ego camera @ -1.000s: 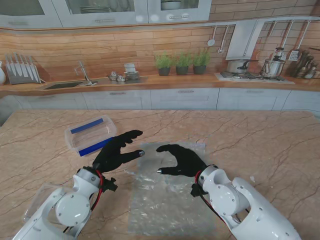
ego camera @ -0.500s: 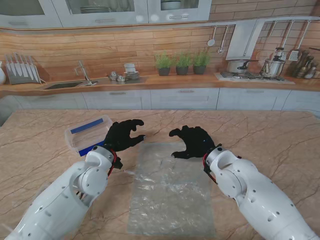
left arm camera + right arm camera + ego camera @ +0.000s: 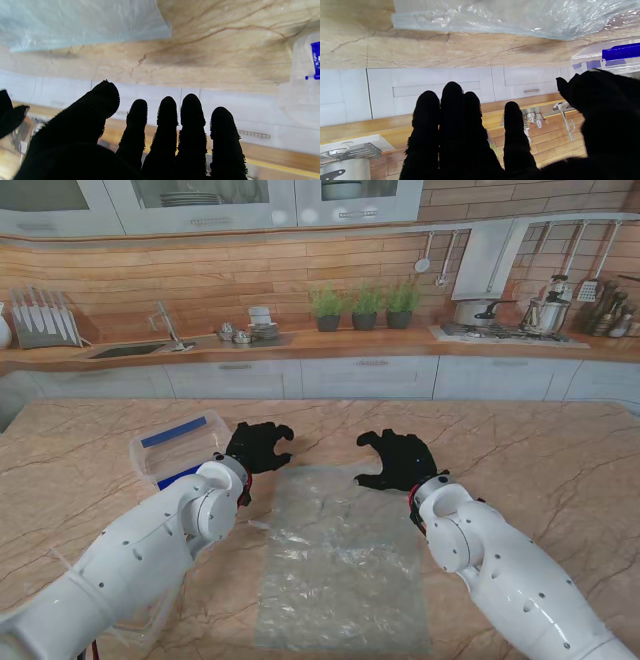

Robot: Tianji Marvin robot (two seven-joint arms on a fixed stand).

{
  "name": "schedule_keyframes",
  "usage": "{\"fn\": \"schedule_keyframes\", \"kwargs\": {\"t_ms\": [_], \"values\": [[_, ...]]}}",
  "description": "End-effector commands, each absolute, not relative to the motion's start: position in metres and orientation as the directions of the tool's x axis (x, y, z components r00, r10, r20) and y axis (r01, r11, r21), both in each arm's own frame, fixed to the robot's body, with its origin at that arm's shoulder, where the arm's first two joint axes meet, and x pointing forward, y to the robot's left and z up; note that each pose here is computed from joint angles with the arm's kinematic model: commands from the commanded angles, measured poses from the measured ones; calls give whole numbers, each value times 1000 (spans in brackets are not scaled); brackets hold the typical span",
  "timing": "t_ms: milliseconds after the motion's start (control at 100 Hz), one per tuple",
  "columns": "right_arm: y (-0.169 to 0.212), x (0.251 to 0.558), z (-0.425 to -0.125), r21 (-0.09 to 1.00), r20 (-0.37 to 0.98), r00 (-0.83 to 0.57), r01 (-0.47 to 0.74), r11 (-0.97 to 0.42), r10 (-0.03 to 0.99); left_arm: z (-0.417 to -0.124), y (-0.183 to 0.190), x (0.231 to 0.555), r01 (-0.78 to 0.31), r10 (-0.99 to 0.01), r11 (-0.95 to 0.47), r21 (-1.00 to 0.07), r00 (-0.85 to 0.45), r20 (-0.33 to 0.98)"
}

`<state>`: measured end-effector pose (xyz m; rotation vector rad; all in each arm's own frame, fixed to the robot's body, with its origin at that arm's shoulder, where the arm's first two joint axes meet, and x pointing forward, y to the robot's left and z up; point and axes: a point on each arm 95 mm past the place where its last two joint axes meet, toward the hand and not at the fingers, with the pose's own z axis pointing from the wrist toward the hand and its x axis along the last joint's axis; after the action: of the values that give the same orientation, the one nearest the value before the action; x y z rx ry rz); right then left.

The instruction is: Fold the bubble film and place it into the plastic crate

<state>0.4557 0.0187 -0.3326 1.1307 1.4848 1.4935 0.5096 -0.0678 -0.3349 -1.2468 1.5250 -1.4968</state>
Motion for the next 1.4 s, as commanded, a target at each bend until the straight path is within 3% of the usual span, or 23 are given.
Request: {"fn": "schedule_keyframes", "kwargs": {"t_ms": [0, 310, 790, 1390], "values": [[17, 451, -343, 992, 96, -329, 108, -64, 940, -341, -70, 507, -189, -930, -68, -980, -343, 130], [13, 455, -350, 991, 114, -288, 98, -89, 951, -363, -71, 506, -250, -938, 44, -967, -343, 46], [13, 466, -353, 987, 144, -231, 98, -124, 962, -386, -76, 514, -295, -943, 104, -950, -332, 0], [-4, 484, -369, 969, -4, -68, 246, 20, 998, -400, -72, 507, -340, -944, 117, -933, -329, 1]]}}
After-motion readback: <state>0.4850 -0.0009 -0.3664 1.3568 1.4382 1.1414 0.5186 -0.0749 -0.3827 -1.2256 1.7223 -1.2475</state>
